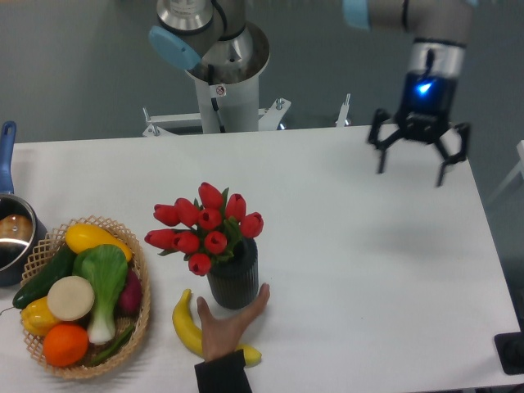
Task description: Insert the flowers into the vase
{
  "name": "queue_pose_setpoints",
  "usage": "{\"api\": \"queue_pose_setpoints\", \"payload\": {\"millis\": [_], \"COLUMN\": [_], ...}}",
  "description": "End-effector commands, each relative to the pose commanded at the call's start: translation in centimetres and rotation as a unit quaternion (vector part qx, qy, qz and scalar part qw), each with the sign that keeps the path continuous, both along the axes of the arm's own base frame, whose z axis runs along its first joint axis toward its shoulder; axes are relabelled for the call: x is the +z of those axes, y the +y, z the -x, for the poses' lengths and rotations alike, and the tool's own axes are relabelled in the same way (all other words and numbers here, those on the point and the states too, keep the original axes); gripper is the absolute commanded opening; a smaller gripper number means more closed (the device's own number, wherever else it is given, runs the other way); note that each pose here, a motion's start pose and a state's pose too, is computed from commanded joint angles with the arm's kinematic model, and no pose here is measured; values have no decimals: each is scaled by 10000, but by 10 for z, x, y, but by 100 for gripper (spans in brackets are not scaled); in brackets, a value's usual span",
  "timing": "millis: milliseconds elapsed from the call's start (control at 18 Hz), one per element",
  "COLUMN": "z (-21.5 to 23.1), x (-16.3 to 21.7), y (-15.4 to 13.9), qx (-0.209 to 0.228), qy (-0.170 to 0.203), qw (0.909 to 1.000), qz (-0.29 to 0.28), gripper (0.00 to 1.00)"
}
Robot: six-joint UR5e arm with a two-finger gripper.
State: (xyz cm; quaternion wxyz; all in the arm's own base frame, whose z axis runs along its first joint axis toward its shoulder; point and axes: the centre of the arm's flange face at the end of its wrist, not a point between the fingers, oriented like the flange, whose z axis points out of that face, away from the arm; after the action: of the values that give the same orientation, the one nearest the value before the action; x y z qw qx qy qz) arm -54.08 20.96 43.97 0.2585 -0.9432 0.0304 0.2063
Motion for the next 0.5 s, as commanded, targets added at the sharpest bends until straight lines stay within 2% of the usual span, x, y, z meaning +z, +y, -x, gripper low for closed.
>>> {"api": "queue_pose_setpoints", "payload": {"millis": [167, 278, 500], "z": [5, 4, 1], "x": [16, 28, 42], "y": [-16, -30, -61], "qx": [33, -33, -486], "qy": [178, 92, 140], "qw": [9982, 9966, 9873], "qz": [572, 821, 1506], "gripper": [100, 100, 100]}}
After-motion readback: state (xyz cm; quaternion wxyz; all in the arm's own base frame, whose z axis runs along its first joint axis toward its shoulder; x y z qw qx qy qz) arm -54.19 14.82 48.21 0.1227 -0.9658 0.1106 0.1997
